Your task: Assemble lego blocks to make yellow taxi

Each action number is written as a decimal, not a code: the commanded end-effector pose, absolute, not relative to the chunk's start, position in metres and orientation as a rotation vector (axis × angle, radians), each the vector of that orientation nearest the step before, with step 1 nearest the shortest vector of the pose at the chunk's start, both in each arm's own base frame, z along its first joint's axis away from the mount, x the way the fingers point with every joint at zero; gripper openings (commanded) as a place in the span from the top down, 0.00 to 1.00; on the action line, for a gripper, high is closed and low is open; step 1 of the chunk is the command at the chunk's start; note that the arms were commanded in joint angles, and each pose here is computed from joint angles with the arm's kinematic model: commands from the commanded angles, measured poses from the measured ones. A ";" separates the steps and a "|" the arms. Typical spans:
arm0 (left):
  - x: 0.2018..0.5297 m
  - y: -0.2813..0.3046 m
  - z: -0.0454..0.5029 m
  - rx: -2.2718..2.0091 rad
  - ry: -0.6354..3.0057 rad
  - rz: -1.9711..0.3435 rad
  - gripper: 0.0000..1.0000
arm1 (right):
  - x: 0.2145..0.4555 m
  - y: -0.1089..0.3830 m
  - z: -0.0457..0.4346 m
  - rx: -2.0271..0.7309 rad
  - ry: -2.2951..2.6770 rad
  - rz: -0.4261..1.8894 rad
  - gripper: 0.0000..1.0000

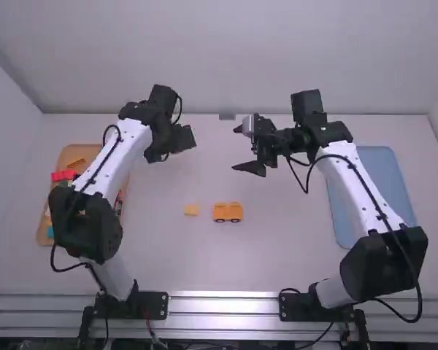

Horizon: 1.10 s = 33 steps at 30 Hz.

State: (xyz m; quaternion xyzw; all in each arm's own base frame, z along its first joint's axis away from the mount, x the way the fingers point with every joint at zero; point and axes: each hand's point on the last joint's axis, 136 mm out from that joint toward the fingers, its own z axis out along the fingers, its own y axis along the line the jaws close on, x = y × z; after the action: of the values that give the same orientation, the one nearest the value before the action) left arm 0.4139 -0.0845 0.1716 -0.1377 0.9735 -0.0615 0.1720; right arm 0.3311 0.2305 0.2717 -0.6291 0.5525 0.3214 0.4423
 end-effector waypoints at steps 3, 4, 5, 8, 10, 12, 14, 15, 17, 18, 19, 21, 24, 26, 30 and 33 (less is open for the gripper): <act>0.419 -0.051 0.195 0.579 2.681 0.297 0.01 | 0.329 0.232 0.291 -1.560 1.316 0.767 0.01; 0.423 -0.049 0.197 0.708 2.640 0.343 0.01 | 0.329 0.231 0.291 -1.561 1.314 0.766 0.01; 0.424 -0.049 0.197 0.760 2.627 0.352 0.03 | 0.330 0.231 0.291 -1.560 1.314 0.765 0.01; 0.411 -0.068 0.185 1.283 2.494 0.260 0.01 | 0.329 0.232 0.292 -1.562 1.311 0.770 0.01; 0.388 -0.085 0.178 1.653 2.336 0.080 0.01 | 0.327 0.234 0.292 -1.565 1.308 0.773 0.01; 0.364 -0.099 0.177 1.912 2.134 -0.121 0.01 | 0.328 0.234 0.292 -1.565 1.305 0.770 0.01; 0.352 -0.106 0.179 1.996 2.017 -0.237 0.01 | 0.329 0.234 0.292 -1.564 1.303 0.768 0.01; 0.342 -0.111 0.182 2.043 1.901 -0.345 0.01 | 0.328 0.234 0.293 -1.565 1.300 0.769 0.01; 0.337 -0.116 0.185 2.058 1.780 -0.436 0.01 | 0.327 0.235 0.293 -1.566 1.297 0.773 0.01; 0.334 -0.119 0.187 2.042 1.680 -0.503 0.01 | 0.327 0.236 0.293 -1.569 1.294 0.774 0.01; 0.332 -0.121 0.188 2.018 1.608 -0.552 0.01 | 0.325 0.238 0.293 -1.573 1.291 0.777 0.01; 0.329 -0.121 0.185 1.978 1.510 -0.615 0.01 | 0.324 0.239 0.293 -1.578 1.285 0.778 0.01; 0.323 -0.121 0.174 1.913 1.432 -0.684 0.01 | 0.322 0.242 0.293 -1.585 1.277 0.782 0.01; 0.317 -0.122 0.158 1.836 1.403 -0.744 0.01 | 0.320 0.246 0.294 -1.594 1.264 0.785 0.01; 0.314 -0.126 0.127 1.757 1.403 -0.764 0.01 | 0.319 0.251 0.294 -1.606 1.247 0.778 0.01; 0.314 -0.131 0.104 1.689 1.433 -0.777 0.01 | 0.314 0.256 0.294 -1.619 1.236 0.790 0.01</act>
State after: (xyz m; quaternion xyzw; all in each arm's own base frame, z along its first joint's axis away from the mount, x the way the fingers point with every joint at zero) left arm 0.3236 -0.1198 0.0956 0.6941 0.5617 -0.2630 0.3654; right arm 0.3198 0.2533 0.2754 -0.6522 0.5195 0.3257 0.4457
